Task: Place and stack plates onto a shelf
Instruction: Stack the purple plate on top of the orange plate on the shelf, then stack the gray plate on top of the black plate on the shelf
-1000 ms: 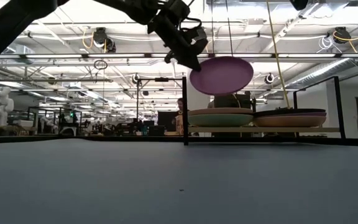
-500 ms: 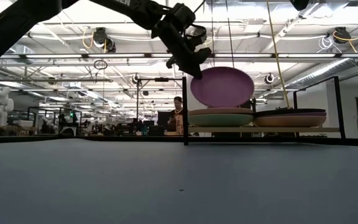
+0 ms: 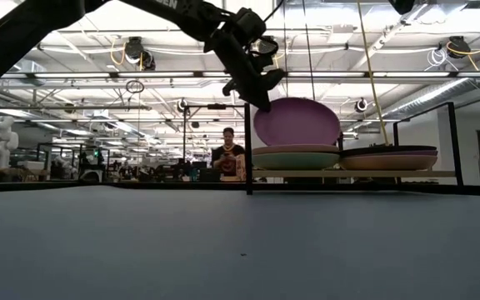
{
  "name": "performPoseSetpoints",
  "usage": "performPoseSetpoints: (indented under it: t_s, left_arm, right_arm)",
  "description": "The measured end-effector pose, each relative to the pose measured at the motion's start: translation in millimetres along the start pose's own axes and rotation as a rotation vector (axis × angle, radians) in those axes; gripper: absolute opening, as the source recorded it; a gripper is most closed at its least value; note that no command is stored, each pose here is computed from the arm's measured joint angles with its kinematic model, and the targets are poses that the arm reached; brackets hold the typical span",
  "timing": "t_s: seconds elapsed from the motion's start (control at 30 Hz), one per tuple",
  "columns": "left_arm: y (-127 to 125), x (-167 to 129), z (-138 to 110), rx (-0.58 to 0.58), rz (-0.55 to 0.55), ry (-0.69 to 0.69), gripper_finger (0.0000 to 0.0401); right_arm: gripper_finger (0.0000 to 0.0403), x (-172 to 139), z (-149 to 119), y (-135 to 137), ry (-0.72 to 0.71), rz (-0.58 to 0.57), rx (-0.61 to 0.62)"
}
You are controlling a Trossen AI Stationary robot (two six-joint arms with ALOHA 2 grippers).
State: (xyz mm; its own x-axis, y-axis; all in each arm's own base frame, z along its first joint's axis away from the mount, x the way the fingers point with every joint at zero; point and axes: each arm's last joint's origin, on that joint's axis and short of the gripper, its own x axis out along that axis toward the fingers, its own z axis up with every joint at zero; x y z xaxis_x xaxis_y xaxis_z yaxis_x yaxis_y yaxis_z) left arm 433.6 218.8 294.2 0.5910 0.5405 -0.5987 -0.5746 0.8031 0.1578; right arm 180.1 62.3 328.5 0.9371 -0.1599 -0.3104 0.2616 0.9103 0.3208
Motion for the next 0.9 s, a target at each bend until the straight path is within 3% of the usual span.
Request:
performPoseSetpoints:
  t_s: [0.47, 0.77, 0.9]
  left_arm:
    - [-1, 0, -3, -0.034, -0.014, 0.027, 0.0035]
    - [-3, 8, -12, -0.111, -0.015, 0.094, 0.0134]
    - [-4, 6, -10, -0.139, -0.017, 0.08, 0.0159]
  right_arm:
    - [0.0, 0, 0, 0, 0.002, -0.001, -0.035]
    - [0.0, 0, 0, 0, 0.003, -0.001, -0.036]
    - [0.0, 0, 0, 0, 0.003, -0.001, -0.036]
